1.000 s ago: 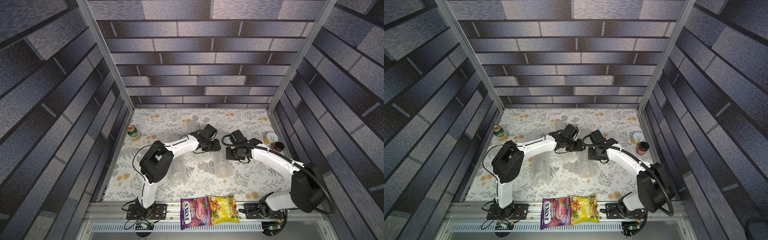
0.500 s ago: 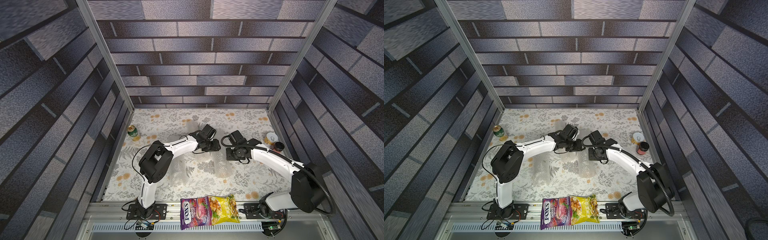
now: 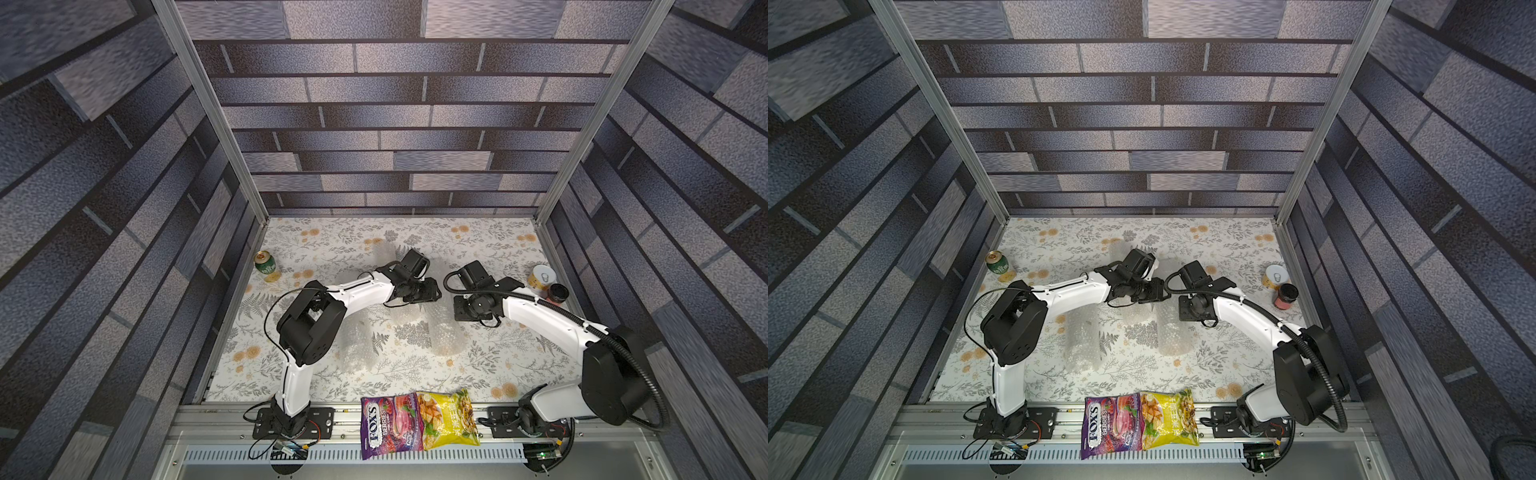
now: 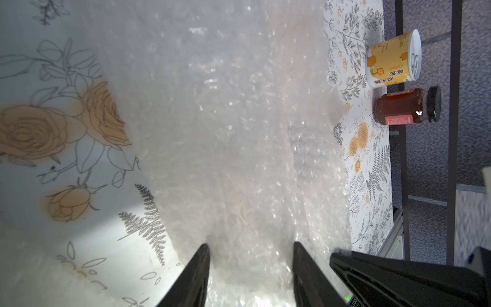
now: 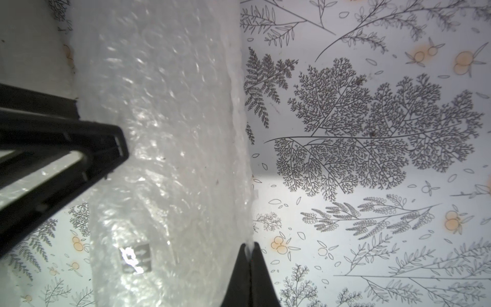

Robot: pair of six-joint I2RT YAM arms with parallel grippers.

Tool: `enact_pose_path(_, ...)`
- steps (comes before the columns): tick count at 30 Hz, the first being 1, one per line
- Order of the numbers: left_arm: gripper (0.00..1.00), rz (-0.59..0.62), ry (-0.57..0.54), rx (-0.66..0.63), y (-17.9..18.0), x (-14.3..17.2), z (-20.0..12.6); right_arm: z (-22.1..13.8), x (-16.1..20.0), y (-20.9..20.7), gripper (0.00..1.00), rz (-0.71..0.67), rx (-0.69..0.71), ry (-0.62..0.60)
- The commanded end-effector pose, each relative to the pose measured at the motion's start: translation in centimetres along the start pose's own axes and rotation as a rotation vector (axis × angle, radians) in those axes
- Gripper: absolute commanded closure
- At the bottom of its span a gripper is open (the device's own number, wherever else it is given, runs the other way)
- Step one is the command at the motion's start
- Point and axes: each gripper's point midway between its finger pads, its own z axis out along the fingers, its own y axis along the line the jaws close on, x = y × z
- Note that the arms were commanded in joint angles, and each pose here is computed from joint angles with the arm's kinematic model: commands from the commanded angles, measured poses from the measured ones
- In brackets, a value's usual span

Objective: Unwrap the vase from the bubble wrap
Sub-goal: Unwrap the bubble wrap at the center of the board.

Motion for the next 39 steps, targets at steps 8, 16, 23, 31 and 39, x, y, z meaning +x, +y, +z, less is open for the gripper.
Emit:
enact_pose_path(8,0.50,-0.073,0.179,-0.212,7.7,5.9,2.4,0.1,0.8,-2.0,1.00,0.025,0.025,0.013)
enact_pose_path(16,0.50,-0.078,0.192,-0.217,8.2,6.2,2.9,0.7,0.9,-2.7,1.00,0.046,0.022,0.024)
enact_pose_path(23,0.50,-0.082,0.202,-0.220,8.5,6.5,3.2,0.9,0.8,-3.1,1.00,0.059,0.013,0.026)
enact_pose_path(31,0.50,-0.075,0.200,-0.215,8.1,6.3,3.0,0.3,0.2,-2.3,1.00,0.058,-0.034,0.006)
enact_pose_path(39,0.49,-0.002,0.182,-0.134,4.1,4.6,1.9,-0.3,-1.3,-1.0,1.00,0.047,-0.095,-0.037)
